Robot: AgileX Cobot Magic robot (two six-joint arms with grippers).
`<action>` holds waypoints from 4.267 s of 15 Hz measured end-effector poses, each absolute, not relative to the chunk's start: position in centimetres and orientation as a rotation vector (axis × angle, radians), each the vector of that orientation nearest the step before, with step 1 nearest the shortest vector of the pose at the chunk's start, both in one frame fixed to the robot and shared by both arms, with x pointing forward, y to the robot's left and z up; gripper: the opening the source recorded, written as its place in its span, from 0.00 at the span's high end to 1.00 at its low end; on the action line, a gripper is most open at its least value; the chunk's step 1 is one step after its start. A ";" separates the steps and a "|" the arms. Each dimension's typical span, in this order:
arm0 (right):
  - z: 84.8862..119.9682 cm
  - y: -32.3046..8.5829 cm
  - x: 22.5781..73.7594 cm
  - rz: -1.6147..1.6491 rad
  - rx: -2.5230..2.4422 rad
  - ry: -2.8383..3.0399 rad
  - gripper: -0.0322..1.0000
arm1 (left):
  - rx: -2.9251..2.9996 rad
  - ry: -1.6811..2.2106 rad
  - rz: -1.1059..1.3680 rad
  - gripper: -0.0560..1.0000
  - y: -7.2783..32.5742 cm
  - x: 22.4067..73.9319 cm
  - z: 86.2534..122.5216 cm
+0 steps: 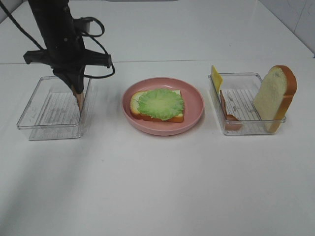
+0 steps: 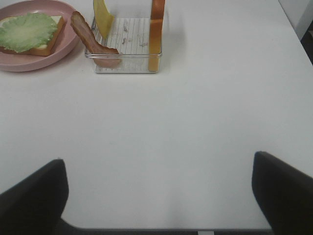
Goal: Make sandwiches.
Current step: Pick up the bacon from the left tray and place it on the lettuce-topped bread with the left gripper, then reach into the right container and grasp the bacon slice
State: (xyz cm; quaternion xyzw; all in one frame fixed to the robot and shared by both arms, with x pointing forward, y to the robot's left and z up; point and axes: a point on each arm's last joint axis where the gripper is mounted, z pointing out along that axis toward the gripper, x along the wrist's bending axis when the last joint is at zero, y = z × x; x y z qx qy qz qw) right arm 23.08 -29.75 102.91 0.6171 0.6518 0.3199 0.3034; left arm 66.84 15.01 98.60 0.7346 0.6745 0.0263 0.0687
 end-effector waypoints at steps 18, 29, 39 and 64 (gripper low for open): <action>102.9 -29.8 23.1 0.848 1.635 1.727 0.02 | 1.787 1.579 -0.210 0.95 3.0 67.5 105.1; 102.9 -29.8 23.1 0.848 1.635 1.727 0.02 | 1.804 1.611 -0.437 0.95 -0.2 68.4 96.3; 102.9 -29.8 23.1 0.848 1.635 1.727 0.02 | 2.128 1.712 -0.144 0.95 2.5 68.3 94.6; 102.9 -29.8 23.1 0.848 1.635 1.727 0.02 | 2.138 1.593 0.195 0.09 4.3 68.5 104.5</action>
